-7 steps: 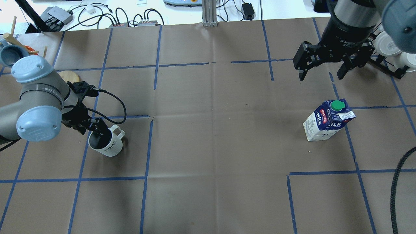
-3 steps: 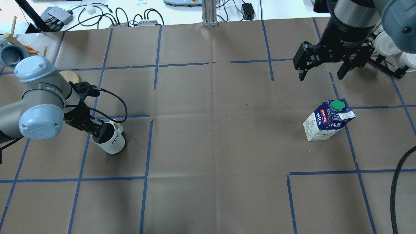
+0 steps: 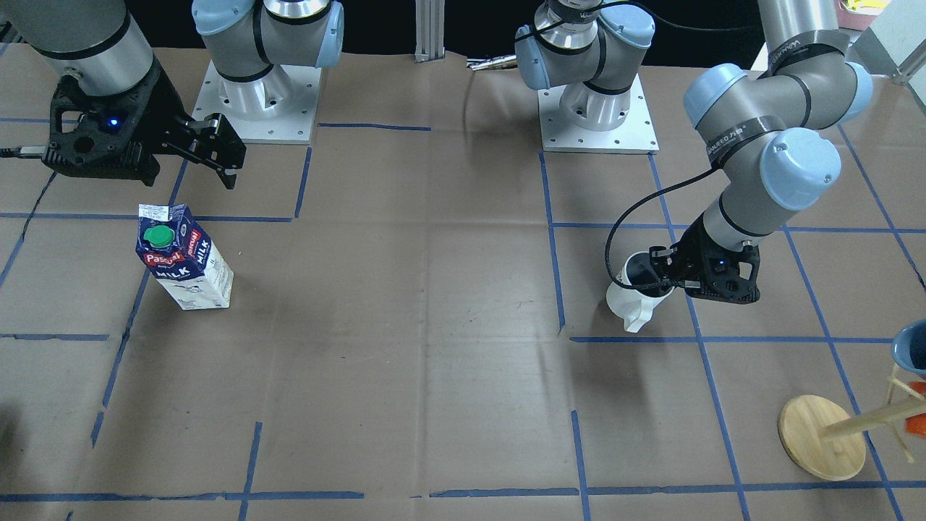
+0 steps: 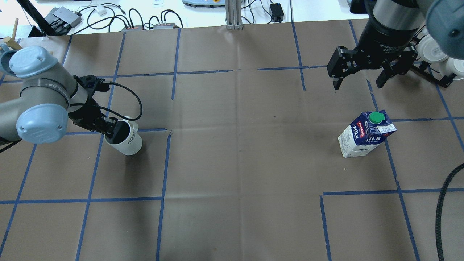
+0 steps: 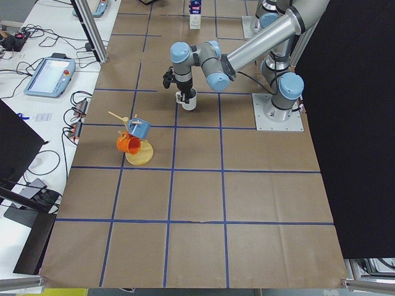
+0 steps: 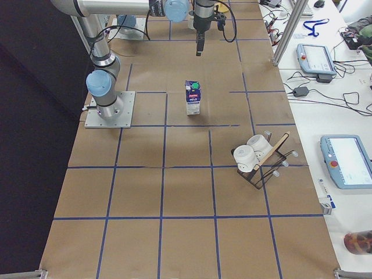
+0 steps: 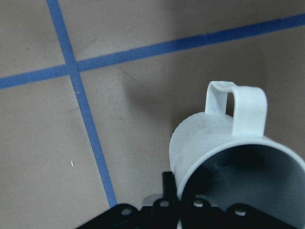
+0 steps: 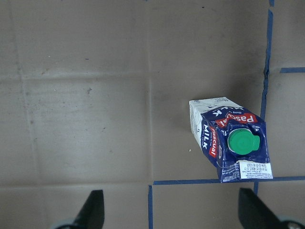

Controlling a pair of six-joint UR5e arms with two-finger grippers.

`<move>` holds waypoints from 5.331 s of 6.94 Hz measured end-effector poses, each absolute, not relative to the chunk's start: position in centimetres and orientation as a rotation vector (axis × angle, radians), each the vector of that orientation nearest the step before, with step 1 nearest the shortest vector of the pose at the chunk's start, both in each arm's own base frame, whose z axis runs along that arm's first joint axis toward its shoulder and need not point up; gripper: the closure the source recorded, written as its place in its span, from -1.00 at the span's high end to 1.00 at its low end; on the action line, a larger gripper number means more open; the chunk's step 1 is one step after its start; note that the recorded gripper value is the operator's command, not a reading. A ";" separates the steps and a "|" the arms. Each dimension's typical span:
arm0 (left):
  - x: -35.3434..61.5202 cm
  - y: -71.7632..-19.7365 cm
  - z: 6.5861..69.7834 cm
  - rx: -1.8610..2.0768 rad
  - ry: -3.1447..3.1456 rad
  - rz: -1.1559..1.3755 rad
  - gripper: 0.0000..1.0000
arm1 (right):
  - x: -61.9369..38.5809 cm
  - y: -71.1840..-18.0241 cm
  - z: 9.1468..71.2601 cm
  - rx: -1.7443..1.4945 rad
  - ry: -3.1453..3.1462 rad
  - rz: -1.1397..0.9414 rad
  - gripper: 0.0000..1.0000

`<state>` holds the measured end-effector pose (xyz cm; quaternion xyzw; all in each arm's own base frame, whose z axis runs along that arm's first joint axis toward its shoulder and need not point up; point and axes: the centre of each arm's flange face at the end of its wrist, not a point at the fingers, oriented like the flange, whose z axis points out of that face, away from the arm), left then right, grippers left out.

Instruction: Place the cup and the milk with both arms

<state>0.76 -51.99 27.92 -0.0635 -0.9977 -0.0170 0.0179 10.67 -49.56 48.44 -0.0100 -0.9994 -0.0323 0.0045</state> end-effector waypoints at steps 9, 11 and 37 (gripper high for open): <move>-26.2 -69.8 26.0 -0.279 -3.060 0.106 -1.00 | 10.7 -49.5 48.4 -0.031 -3.131 -0.103 1.00; -26.7 -70.2 24.3 -0.272 -3.061 0.088 -1.00 | 10.7 -49.5 48.4 -0.031 -3.131 -0.104 1.00; -8.6 -32.0 45.9 -0.017 -3.109 -0.187 0.99 | -0.8 -48.1 35.7 0.197 -3.196 -0.053 1.00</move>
